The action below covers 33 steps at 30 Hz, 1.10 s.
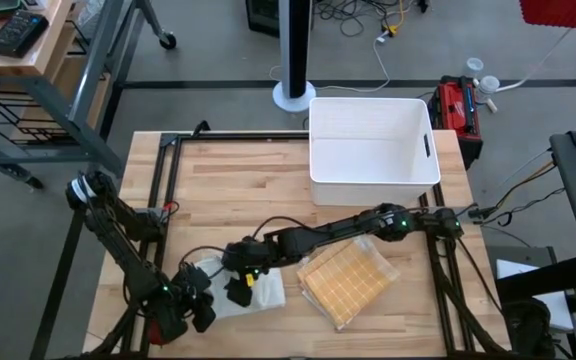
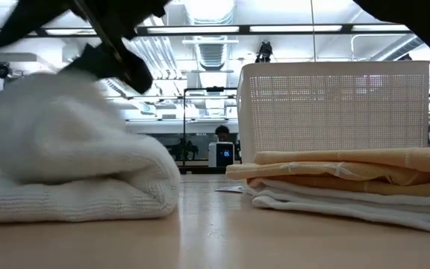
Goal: Fold towel
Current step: Fold the white checkered towel
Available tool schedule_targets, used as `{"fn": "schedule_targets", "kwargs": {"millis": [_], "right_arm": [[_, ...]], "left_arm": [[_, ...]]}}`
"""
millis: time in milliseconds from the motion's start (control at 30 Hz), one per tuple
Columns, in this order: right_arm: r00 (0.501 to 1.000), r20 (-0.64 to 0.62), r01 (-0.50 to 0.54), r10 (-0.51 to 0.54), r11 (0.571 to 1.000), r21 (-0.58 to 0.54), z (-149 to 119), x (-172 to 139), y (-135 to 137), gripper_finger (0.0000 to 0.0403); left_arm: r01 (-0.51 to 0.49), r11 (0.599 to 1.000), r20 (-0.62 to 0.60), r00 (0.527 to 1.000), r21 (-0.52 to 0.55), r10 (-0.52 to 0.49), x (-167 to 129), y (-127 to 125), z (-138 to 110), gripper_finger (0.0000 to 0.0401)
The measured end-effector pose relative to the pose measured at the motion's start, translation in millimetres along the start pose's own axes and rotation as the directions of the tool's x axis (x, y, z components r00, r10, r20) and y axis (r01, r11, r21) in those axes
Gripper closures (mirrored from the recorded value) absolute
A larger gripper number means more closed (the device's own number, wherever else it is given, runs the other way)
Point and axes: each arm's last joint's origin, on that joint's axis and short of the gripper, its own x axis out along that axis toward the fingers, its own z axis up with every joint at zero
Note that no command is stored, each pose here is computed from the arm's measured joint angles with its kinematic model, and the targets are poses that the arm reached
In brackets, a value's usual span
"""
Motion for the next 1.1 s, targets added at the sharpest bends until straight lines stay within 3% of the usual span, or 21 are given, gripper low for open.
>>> {"fn": "schedule_targets", "kwargs": {"millis": [133,300,567,633,867,1033,1100], "right_arm": [[0.999,-0.020,0.028,-0.028,0.998,0.048,0.8,-0.7,-7.5,0.0166],[0.999,-0.044,-0.006,0.006,1.000,0.006,1.8,-8.4,-1.4,0.0152],[0.971,-0.227,0.063,-0.082,0.994,-0.091,-9.1,-37.4,3.3,0.0156],[0.957,-0.251,0.120,-0.148,0.985,-0.124,-17.0,-37.8,6.1,0.0161],[0.907,-0.165,0.349,-0.387,0.912,-0.217,-32.9,-18.8,1.4,0.0196],[0.901,-0.147,0.366,-0.408,0.898,-0.246,-43.6,6.0,-5.7,0.0228],[0.909,-0.177,0.333,-0.377,0.913,-0.237,-50.7,18.6,-9.7,0.0242]], "left_arm": [[0.018,1.000,-0.005,1.000,-0.003,-0.018,-3.9,-5.1,0.3,0.0364],[0.034,0.999,-0.012,0.999,0.005,-0.034,-8.0,-8.4,-2.1,0.0364],[0.044,0.999,-0.139,0.989,0.012,-0.042,-34.0,-18.1,-22.9,0.0364],[0.027,1.000,-0.138,0.990,-0.001,-0.027,-44.0,-20.5,-26.1,0.0364],[0.008,1.000,-0.047,0.999,-0.016,-0.009,-66.3,-32.2,-24.5,0.0364],[0.018,1.000,0.011,1.000,-0.011,-0.018,-74.0,-37.3,-19.9,0.0364],[0.028,0.999,0.018,0.999,-0.015,-0.028,-74.8,-39.1,-19.8,0.0364]]}}
